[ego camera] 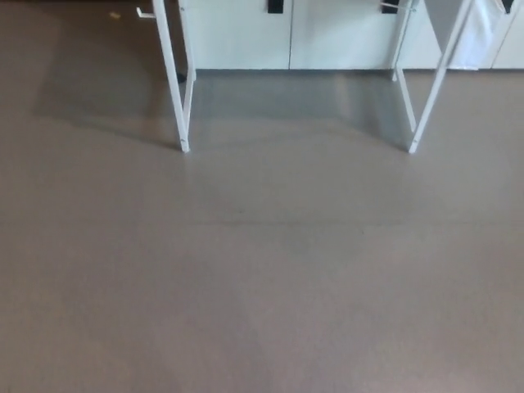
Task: The robot walk towards a table in front and uses its left hand to pick up the pot from the base and places it on the table
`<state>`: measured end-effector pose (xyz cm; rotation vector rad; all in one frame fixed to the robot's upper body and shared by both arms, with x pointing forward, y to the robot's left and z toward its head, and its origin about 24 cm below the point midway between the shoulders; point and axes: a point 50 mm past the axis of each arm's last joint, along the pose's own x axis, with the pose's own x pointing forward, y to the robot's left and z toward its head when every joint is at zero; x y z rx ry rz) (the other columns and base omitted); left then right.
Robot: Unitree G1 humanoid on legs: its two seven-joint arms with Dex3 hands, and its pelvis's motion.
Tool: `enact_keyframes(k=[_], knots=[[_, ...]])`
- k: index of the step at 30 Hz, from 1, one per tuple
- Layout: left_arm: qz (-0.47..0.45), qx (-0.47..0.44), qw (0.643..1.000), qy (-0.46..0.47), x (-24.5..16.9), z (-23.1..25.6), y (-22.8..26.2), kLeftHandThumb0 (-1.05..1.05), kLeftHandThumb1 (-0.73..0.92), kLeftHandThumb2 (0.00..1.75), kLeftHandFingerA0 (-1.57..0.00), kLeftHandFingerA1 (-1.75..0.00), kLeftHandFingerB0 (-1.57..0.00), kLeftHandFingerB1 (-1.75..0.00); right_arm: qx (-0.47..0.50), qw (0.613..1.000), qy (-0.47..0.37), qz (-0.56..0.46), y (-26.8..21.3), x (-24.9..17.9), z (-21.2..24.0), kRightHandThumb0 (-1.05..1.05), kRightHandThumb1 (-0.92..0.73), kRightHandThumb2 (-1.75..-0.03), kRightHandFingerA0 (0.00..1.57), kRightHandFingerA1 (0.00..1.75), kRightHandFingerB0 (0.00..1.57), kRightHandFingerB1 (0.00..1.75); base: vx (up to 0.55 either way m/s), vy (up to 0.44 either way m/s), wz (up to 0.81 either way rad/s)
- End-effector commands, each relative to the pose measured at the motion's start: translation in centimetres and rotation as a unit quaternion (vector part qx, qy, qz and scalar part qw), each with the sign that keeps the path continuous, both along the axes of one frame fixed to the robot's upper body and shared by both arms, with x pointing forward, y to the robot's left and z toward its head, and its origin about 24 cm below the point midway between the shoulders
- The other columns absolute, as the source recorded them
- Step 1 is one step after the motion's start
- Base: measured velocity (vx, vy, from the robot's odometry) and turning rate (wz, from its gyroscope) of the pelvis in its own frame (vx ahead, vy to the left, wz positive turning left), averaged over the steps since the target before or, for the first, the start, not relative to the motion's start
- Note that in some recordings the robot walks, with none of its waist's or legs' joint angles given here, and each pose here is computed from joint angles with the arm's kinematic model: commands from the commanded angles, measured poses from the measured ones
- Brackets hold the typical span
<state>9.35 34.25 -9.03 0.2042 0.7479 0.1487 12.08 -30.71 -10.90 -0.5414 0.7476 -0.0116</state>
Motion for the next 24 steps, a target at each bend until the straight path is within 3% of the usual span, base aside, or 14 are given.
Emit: enact_keyframes(k=[1, 2, 3, 6, 7, 8, 10, 11, 13, 18, 19, 21, 22, 24], knots=[[0.005, 0.012, 1.000, -0.003, -0.1, 0.3, 0.4, -0.39, 0.52, 0.56, -0.47, -0.35, -0.34, -0.32, -0.008, 1.000, 0.004, 0.002, -0.4, 0.0, 0.2, -0.94, -0.63, -1.02, 0.28, 0.58, 0.15, 0.47, 0.16, 0.093, 0.04], [0.004, 0.013, 1.000, -0.003, -0.2, 0.3, 0.4, -0.39, 0.52, 0.56, -0.47, -0.35, -0.34, -0.32, -0.008, 1.000, 0.004, 0.002, -0.5, 0.0, 0.2, -0.94, -0.63, -1.02, 0.28, 0.58, 0.15, 0.47, 0.14, 0.069, 0.12], [0.006, 0.006, 1.000, -0.005, -0.2, 0.3, 0.4, -0.47, 0.46, 0.67, -0.40, -0.42, -0.30, -0.39, -0.007, 1.000, 0.004, 0.001, -0.5, 0.0, 0.2, -0.94, -0.79, -0.64, 0.30, 0.52, 0.22, 0.39, 0.18, 0.050, 0.09], [0.008, 0.008, 1.000, 0.002, -1.0, 0.1, 0.3, -0.49, 0.45, 0.68, -0.41, -0.42, -0.32, -0.40, -0.003, 1.000, 0.011, -0.003, -0.5, -0.6, 0.0, -0.94, -0.78, -0.64, 0.32, 0.51, 0.22, 0.39, 0.16, -0.018, 0.06], [0.010, 0.008, 1.000, 0.006, -1.3, 0.0, 0.3, -0.48, 0.45, 0.67, -0.42, -0.42, -0.31, -0.39, -0.002, 1.000, 0.013, -0.003, -0.5, -0.9, 0.0, -0.99, -0.64, -0.78, 0.30, 0.54, 0.21, 0.43, 0.15, -0.071, 0.02], [0.012, 0.007, 1.000, 0.011, -1.8, -0.1, 0.3, -0.48, 0.45, 0.67, -0.41, -0.42, -0.31, -0.39, -0.001, 1.000, 0.018, -0.003, -0.5, -1.3, -0.2, -0.94, -0.77, -0.64, 0.32, 0.50, 0.23, 0.38, 0.17, -0.111, 0.02], [0.012, 0.007, 1.000, 0.015, -2.2, -0.2, 0.3, -0.48, 0.45, 0.67, -0.41, -0.42, -0.31, -0.39, -0.002, 1.000, 0.022, -0.003, -0.5, -1.6, -0.3, -0.94, -0.77, -0.64, 0.32, 0.50, 0.23, 0.38, 0.10, -0.135, 0.03], [-0.006, 0.024, 0.999, 0.023, -2.3, -0.1, 0.3, -0.54, 0.45, 0.70, -0.42, -0.44, -0.29, -0.39, 0.000, 1.000, 0.025, -0.004, -0.5, -1.7, -0.3, -0.98, -0.63, -0.77, 0.31, 0.53, 0.21, 0.43, 0.15, -0.213, 0.30], [-0.015, 0.033, 0.999, 0.029, -2.6, -0.1, 0.4, -0.47, 0.50, 0.56, -0.47, -0.35, -0.34, -0.32, -0.002, 1.000, 0.028, -0.003, -0.5, -1.8, -0.3, -0.93, -0.77, -0.64, 0.33, 0.51, 0.24, 0.38, 0.16, -0.130, 0.22], [-0.018, 0.039, 0.999, 0.033, -3.0, -0.2, 0.5, -0.49, 0.50, 0.56, -0.48, -0.36, -0.35, -0.32, -0.002, 0.999, 0.032, -0.001, -0.5, -2.1, -0.4, -0.93, -0.77, -0.64, 0.33, 0.52, 0.23, 0.38, 0.15, -0.091, -0.06], [-0.020, 0.040, 0.998, 0.033, -3.1, -0.1, 0.5, -0.50, 0.50, 0.56, -0.48, -0.36, -0.35, -0.32, -0.002, 0.999, 0.032, -0.001, -0.5, -2.1, -0.4, -0.99, -0.63, -0.78, 0.30, 0.54, 0.20, 0.42, 0.13, 0.010, -0.10], [-0.023, 0.042, 0.998, 0.032, -3.2, -0.1, 0.5, -0.50, 0.50, 0.56, -0.48, -0.36, -0.35, -0.32, -0.003, 0.999, 0.033, -0.002, -0.5, -2.1, -0.5, -0.99, -0.63, -0.78, 0.30, 0.54, 0.20, 0.42, 0.15, 0.040, -0.09], [-0.020, 0.038, 0.999, 0.032, -3.2, -0.1, 0.5, -0.49, 0.50, 0.56, -0.47, -0.35, -0.35, -0.32, -0.004, 0.999, 0.034, -0.001, -0.5, -2.1, -0.5, -0.95, -0.77, -0.63, 0.32, 0.53, 0.22, 0.39, 0.13, 0.090, -0.03], [-0.017, 0.033, 0.999, 0.033, -3.3, -0.2, 0.5, -0.49, 0.51, 0.56, -0.47, -0.35, -0.34, -0.32, -0.006, 0.999, 0.036, 0.000, -0.4, -2.1, -0.5, -0.94, -0.77, -0.63, 0.32, 0.53, 0.22, 0.39, 0.15, 0.133, -0.05]])
